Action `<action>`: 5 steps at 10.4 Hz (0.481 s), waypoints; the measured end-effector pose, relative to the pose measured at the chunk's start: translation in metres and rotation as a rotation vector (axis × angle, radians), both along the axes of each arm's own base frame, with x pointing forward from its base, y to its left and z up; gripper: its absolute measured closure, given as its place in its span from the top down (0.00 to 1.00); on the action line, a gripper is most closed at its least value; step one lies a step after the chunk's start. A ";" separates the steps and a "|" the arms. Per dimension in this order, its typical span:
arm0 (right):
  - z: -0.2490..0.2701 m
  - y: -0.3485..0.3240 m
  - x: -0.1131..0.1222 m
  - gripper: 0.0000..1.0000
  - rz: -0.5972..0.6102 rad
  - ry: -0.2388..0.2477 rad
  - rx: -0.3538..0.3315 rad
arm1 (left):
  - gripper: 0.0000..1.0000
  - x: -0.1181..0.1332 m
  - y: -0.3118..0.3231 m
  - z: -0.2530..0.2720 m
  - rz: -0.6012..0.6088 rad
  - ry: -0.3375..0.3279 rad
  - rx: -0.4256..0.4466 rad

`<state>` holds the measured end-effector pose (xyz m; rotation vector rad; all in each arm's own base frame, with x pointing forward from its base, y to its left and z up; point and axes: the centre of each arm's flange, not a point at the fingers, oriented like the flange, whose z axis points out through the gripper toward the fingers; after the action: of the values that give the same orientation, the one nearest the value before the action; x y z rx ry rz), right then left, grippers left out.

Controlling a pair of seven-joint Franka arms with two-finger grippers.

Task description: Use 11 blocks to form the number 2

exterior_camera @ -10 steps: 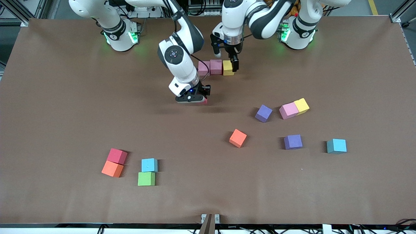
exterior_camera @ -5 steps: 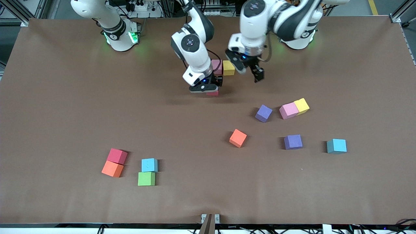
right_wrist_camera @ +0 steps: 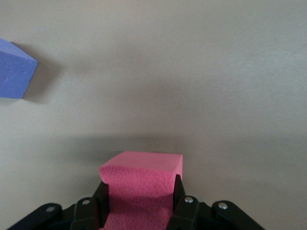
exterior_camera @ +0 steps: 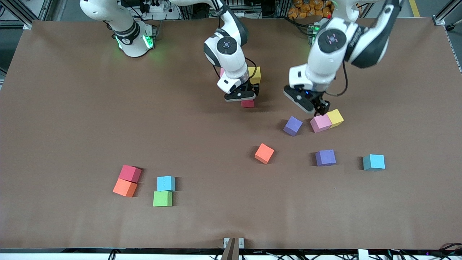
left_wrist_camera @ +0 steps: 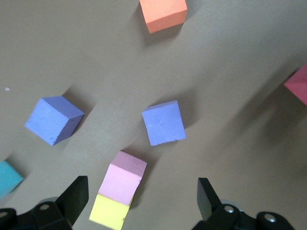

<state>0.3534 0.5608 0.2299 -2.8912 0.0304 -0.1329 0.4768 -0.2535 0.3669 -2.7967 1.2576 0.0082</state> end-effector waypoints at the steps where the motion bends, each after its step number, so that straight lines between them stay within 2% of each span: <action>1: -0.005 0.003 -0.004 0.53 0.004 -0.002 0.003 | 1.00 0.008 -0.001 -0.016 0.024 0.032 -0.011; 3: -0.010 0.012 -0.017 0.53 0.005 0.010 0.010 | 1.00 0.019 0.005 -0.038 0.103 0.076 -0.023; 5: -0.011 0.020 -0.031 0.53 0.006 0.019 0.011 | 1.00 0.022 0.010 -0.048 0.190 0.091 -0.022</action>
<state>0.3221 0.5808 0.2188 -2.8810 0.0257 -0.1033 0.4990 -0.2438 0.3193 -2.9547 1.0083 0.1338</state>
